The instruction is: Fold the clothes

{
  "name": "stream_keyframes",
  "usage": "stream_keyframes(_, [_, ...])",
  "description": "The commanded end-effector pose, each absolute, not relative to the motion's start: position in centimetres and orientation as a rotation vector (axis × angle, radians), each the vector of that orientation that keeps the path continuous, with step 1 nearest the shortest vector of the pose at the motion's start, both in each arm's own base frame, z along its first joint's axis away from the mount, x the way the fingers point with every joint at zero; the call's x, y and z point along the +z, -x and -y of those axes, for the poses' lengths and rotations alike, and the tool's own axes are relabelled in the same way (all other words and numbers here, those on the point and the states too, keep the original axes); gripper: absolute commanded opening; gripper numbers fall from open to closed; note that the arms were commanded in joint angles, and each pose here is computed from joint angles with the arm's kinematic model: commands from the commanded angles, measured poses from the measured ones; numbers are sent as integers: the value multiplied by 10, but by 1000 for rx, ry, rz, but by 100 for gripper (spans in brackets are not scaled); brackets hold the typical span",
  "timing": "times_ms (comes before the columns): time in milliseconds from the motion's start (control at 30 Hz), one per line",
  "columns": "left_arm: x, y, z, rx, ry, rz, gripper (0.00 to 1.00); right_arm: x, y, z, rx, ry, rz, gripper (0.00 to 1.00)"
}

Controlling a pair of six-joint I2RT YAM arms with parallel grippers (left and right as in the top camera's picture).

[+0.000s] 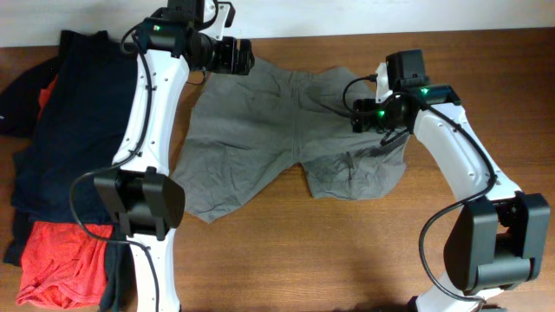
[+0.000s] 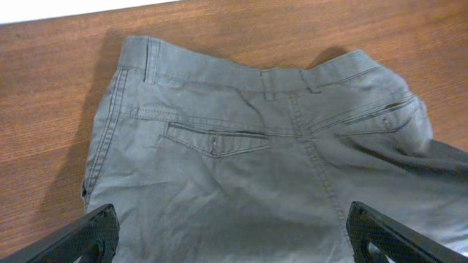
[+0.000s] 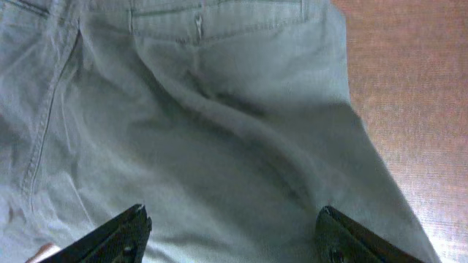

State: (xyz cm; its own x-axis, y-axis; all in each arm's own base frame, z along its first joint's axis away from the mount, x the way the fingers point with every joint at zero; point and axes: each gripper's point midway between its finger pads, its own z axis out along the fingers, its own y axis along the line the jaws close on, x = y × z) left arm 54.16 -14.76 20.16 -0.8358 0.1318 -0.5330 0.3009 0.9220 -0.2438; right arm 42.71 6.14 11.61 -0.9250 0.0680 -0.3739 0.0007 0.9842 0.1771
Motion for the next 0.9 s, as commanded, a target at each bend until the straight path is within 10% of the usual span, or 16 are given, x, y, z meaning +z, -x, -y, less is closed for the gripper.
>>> stream_keyframes(0, [171,-547,141,-405,-310,-2607,99,103,-415,-60,244,-105,-2825,77])
stream_keyframes(400, [161,-548,141,-406,-308,-2627,99,67,-364,-84,414,-109,-3016,73])
stream_keyframes(867, [159,-544,141,-407,-307,-2646,99,141,-495,-35,369,-184,-2483,72])
